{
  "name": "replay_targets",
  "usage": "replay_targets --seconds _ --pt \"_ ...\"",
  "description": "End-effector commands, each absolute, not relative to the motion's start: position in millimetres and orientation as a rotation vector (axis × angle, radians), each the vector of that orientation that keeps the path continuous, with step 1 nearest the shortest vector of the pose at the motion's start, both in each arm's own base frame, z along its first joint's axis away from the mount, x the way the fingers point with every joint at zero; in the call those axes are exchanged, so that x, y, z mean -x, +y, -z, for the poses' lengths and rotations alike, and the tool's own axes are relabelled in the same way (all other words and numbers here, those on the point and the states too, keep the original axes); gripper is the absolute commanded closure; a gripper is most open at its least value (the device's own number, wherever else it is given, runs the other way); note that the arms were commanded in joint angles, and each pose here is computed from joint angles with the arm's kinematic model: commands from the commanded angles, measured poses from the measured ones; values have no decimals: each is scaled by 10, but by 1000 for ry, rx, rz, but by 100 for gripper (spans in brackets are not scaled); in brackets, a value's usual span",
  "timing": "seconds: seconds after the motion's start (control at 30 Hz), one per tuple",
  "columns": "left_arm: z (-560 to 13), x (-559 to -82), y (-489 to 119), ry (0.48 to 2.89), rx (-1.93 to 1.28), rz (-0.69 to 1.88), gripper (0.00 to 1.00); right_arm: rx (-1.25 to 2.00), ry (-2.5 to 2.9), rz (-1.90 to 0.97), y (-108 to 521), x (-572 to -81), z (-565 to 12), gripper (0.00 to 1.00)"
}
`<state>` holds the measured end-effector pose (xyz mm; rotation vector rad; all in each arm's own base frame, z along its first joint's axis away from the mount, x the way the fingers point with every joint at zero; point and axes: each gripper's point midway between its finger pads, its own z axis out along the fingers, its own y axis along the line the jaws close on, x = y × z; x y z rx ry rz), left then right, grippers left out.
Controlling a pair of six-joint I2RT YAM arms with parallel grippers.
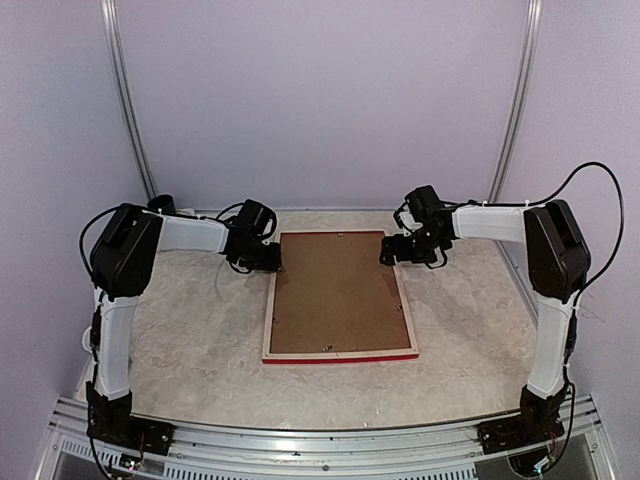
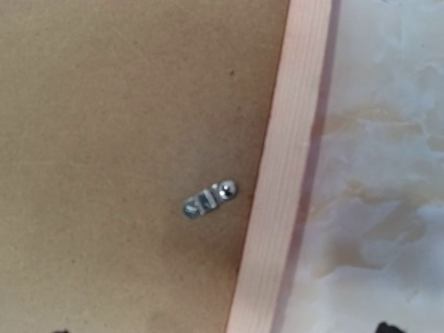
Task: Put the photo into the frame
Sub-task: Press the fastener onto the backboard.
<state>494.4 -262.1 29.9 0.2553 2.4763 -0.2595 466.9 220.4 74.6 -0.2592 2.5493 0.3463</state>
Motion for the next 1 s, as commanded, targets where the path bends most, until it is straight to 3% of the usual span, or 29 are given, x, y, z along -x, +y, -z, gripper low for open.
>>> replay_targets --seconds 0.0,0.27,0.6,0.73,0.87,0.97 --pt "-269 -4900 -2675 2502 -308 269 59 250 2545 -352 2191 -4685 -744 5" --pt "-278 -4887 -2694 2518 -317 285 60 249 2560 -342 2178 -4674 -685 5" --pt "-208 -4872 -2669 2550 -309 270 70 239 2583 -305 2137 -4683 -580 8" --pt "-198 -4853 -2707 2551 -325 282 68 232 2600 -279 2105 -4687 -504 8" --pt "-202 -4843 -2731 2550 -335 288 57 226 2621 -261 2082 -4677 -411 8" --pt "-226 -4849 -2744 2542 -337 292 57 224 2633 -267 2084 -4670 -348 9"
